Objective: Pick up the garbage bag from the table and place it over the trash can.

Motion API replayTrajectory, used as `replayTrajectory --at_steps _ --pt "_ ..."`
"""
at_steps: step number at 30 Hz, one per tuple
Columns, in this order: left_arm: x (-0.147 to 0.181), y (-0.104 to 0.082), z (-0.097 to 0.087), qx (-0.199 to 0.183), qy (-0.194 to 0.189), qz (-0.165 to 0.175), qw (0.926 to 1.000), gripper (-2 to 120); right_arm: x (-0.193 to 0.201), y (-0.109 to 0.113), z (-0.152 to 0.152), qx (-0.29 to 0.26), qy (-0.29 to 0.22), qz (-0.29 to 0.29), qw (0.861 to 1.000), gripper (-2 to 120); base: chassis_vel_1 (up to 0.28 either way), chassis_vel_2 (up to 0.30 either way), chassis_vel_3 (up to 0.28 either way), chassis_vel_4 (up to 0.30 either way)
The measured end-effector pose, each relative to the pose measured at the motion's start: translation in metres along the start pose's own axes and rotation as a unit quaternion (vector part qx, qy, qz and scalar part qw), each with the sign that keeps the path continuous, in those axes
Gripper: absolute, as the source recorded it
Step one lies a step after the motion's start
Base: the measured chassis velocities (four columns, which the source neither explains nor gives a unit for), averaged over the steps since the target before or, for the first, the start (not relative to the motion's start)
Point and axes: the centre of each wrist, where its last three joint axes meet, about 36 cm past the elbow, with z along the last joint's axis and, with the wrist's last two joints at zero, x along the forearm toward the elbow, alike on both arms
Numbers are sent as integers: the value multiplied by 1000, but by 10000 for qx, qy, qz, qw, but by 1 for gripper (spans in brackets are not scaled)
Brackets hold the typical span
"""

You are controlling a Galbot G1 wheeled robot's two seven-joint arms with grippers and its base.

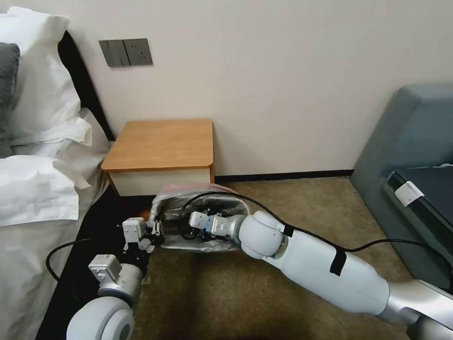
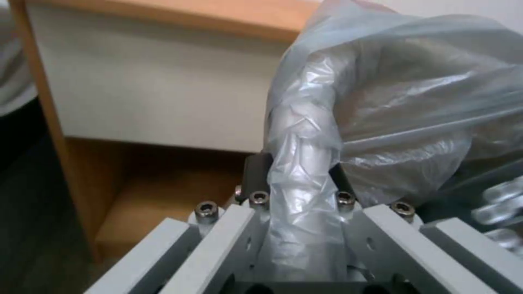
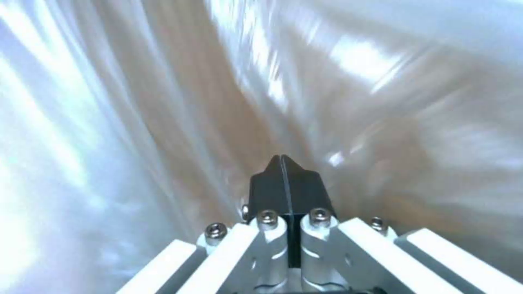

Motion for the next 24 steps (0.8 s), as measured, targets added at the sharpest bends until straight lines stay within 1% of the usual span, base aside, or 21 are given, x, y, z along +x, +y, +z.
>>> replayTrajectory --at_steps 1,3,4,5,7,9,10,12,13,14,15,16,17,18,19,20,22,23,24 --pt "-1 1 2 62 31 -28 10000 5 8 -1 -4 -139 -86 7 9999 0 0 0 0 0" --pt "-1 2 3 105 53 -48 9999 5 13 -2 -6 -215 -138 20 9997 0 0 0 0 0" --pt "-2 4 5 177 96 -88 9998 5 27 -5 -10 -460 -300 38 9985 0 0 0 0 0" --pt "-2 4 5 177 96 -88 9998 5 27 -5 -10 -460 -300 38 9985 0 0 0 0 0" --pt "-2 6 6 266 131 -150 9994 5 47 -8 -14 -808 -526 57 9953 0 0 0 0 0" --pt "-3 6 5 416 210 -224 9987 5 69 -12 -15 -1194 -850 213 9890 0 0 0 0 0" --pt "-3 6 5 416 210 -224 9987 5 69 -12 -15 -1194 -850 213 9890 0 0 0 0 0" --pt "-3 6 4 543 291 -284 9977 5 87 -13 -9 -1488 -1096 586 9810 0 0 0 0 0" --pt "-3 5 3 609 344 -309 9971 5 98 -11 0 -1700 -1183 949 9737 2 0 0 0 0" --pt "-3 5 3 609 344 -309 9971 5 98 -11 0 -1700 -1183 949 9737 2 0 0 0 0" --pt "-1 3 2 639 386 -326 9967 5 107 -6 11 -1909 -1220 1316 9651 6 0 0 0 0" --pt "0 2 1 669 451 -338 9962 5 119 3 31 -2192 -1216 1750 9521 14 0 0 0 0" --pt "0 2 1 669 451 -338 9962 5 119 3 31 -2192 -1216 1750 9521 14 0 0 0 0" --pt "1 1 1 678 494 -358 9958 5 126 9 44 -2313 -1190 2028 9440 17 0 0 0 0" --pt "2 0 1 685 555 -392 9953 5 135 18 61 -2394 -1155 2405 9336 24 0 0 0 0" --pt "2 0 1 685 555 -392 9953 5 135 18 61 -2394 -1155 2405 9336 24 0 0 0 0" --pt "4 -2 4 703 682 -447 9942 5 147 41 83 -2630 -1045 2874 9151 34 0 0 0 0" --pt "4 -2 4 703 682 -447 9942 5 147 41 83 -2630 -1045 2874 9151 34 0 0 0 0" --pt "4 -4 5 731 760 -464 9933 5 151 49 90 -2743 -1030 3114 9040 39 0 0 0 0"
